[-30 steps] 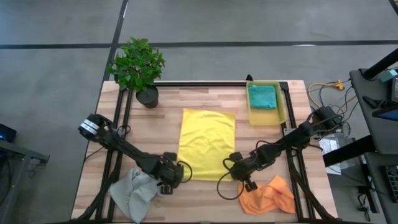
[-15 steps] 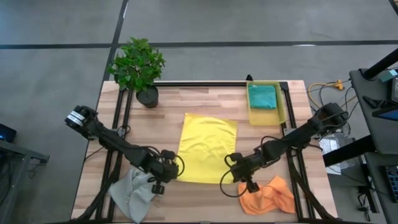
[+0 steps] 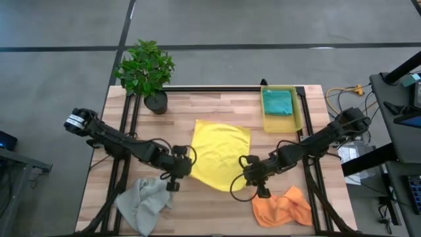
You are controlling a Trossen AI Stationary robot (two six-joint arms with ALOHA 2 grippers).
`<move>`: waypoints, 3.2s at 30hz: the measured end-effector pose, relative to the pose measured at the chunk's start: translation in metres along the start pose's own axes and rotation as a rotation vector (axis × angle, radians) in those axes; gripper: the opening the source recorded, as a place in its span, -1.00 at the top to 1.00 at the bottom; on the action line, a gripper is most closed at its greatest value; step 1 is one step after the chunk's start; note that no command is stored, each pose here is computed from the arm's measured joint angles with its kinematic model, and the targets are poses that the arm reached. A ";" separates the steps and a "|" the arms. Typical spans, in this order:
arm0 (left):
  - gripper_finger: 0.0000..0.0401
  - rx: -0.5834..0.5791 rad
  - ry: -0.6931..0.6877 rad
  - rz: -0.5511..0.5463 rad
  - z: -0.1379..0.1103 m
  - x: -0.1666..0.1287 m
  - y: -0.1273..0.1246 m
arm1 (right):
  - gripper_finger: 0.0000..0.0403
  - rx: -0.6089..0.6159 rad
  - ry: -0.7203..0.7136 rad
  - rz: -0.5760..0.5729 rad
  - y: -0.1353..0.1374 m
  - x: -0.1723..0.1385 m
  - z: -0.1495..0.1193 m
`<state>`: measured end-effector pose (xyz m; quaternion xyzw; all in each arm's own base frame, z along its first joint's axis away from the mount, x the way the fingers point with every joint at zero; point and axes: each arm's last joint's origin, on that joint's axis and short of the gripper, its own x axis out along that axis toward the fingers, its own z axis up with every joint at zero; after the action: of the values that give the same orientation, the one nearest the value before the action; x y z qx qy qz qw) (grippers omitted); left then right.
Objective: Fold microfiber towels
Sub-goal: Fold the yellow microfiber towel
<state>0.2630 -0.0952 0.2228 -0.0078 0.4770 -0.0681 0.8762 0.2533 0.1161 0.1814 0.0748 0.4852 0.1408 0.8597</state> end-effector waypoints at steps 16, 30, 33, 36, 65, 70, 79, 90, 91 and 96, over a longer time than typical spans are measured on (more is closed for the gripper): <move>1.00 -0.004 0.016 0.170 0.001 0.005 0.040 | 0.96 0.149 0.029 -0.234 -0.037 -0.020 -0.002; 1.00 -0.079 0.042 0.374 -0.001 0.003 0.071 | 0.96 0.296 0.054 -0.386 -0.082 -0.031 -0.002; 1.00 -0.107 0.039 0.418 0.000 0.002 0.082 | 0.96 0.328 0.058 -0.414 -0.091 -0.033 -0.003; 1.00 -0.130 0.036 0.450 0.001 0.001 0.094 | 0.96 0.365 0.082 -0.472 -0.100 -0.037 -0.006; 1.00 -0.218 -0.067 0.547 0.007 0.018 0.172 | 0.96 0.533 0.089 -0.585 -0.158 -0.058 -0.015; 1.00 -0.223 -0.021 0.593 0.003 0.028 0.175 | 0.95 0.540 0.087 -0.585 -0.158 -0.058 -0.015; 0.60 -0.247 -0.034 0.661 0.003 0.024 0.183 | 0.77 0.616 0.074 -0.600 -0.163 -0.061 -0.017; -0.05 -0.250 -0.004 0.757 0.006 -0.007 0.179 | 0.53 0.590 -0.026 -0.595 -0.149 -0.082 -0.007; -0.05 -0.249 -0.011 0.725 0.006 -0.010 0.176 | 0.53 0.577 -0.054 -0.572 -0.144 -0.085 -0.005; -0.06 -0.346 -0.111 0.503 0.009 -0.023 0.165 | 0.58 0.623 -0.183 -0.487 -0.123 -0.090 0.001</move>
<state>0.2768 0.0711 0.2334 -0.0422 0.4198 0.2334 0.8760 0.2315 -0.0290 0.2222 0.2270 0.4298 -0.2279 0.8437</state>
